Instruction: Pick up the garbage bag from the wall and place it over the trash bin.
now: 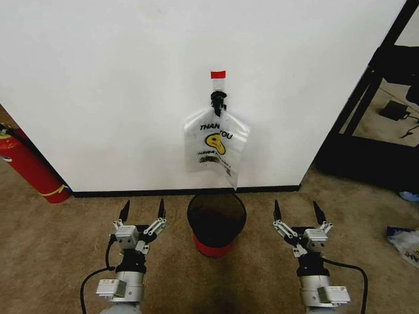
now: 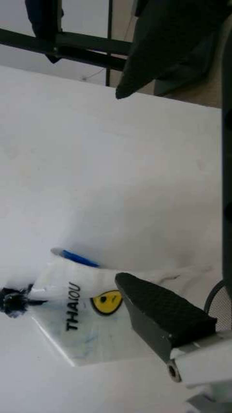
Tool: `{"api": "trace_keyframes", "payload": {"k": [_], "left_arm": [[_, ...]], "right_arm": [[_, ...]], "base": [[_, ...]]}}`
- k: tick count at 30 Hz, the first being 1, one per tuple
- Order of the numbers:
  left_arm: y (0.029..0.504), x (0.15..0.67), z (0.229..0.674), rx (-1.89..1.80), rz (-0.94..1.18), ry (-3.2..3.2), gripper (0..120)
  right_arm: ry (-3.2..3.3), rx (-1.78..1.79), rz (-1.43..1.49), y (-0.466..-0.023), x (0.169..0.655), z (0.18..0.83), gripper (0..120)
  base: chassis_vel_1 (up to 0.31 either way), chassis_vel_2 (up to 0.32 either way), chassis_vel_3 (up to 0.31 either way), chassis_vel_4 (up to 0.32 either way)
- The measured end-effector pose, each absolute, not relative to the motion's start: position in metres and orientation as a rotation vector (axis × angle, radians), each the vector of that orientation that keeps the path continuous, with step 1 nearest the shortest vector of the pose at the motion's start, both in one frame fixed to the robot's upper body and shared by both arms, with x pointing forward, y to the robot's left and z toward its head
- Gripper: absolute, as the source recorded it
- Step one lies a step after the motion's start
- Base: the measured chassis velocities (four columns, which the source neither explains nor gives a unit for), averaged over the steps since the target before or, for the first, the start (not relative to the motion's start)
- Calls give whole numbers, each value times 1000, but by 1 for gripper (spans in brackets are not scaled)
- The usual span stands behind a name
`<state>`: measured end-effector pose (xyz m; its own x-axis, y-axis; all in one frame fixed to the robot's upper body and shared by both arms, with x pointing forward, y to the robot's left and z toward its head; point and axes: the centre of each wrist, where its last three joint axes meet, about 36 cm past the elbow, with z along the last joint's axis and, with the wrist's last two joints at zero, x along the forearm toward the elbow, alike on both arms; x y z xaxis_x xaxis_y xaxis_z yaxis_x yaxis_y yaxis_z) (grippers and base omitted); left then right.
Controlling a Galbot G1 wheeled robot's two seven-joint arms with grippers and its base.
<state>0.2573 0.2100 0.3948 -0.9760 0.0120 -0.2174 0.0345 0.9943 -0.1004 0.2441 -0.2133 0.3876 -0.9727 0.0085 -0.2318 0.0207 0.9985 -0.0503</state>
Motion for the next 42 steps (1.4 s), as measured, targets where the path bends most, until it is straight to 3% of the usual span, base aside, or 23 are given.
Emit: {"api": "trace_keyframes", "payload": {"k": [13,17,22,27,32,42], "left_arm": [[206,256,392,49,-160,2919,100],[208,255,391,57,-150,2924,100],[209,249,388,54,-137,2943,100],[207,243,389,47,-123,2946,100],[207,238,393,24,-105,2940,100],[209,231,393,-22,-96,2937,100]], "right_arm": [[2902,16,-85,-212,237,384,100],[2922,-12,114,-211,248,392,100],[2894,-274,516,-228,300,415,100],[2851,-566,698,-231,342,422,100],[2766,-810,853,-201,417,430,100],[2778,-750,917,-134,525,444,100]], "base": [[0,0,0,0],[0,0,0,0],[0,0,0,0],[0,0,0,0],[0,0,0,0],[0,0,0,0]]}}
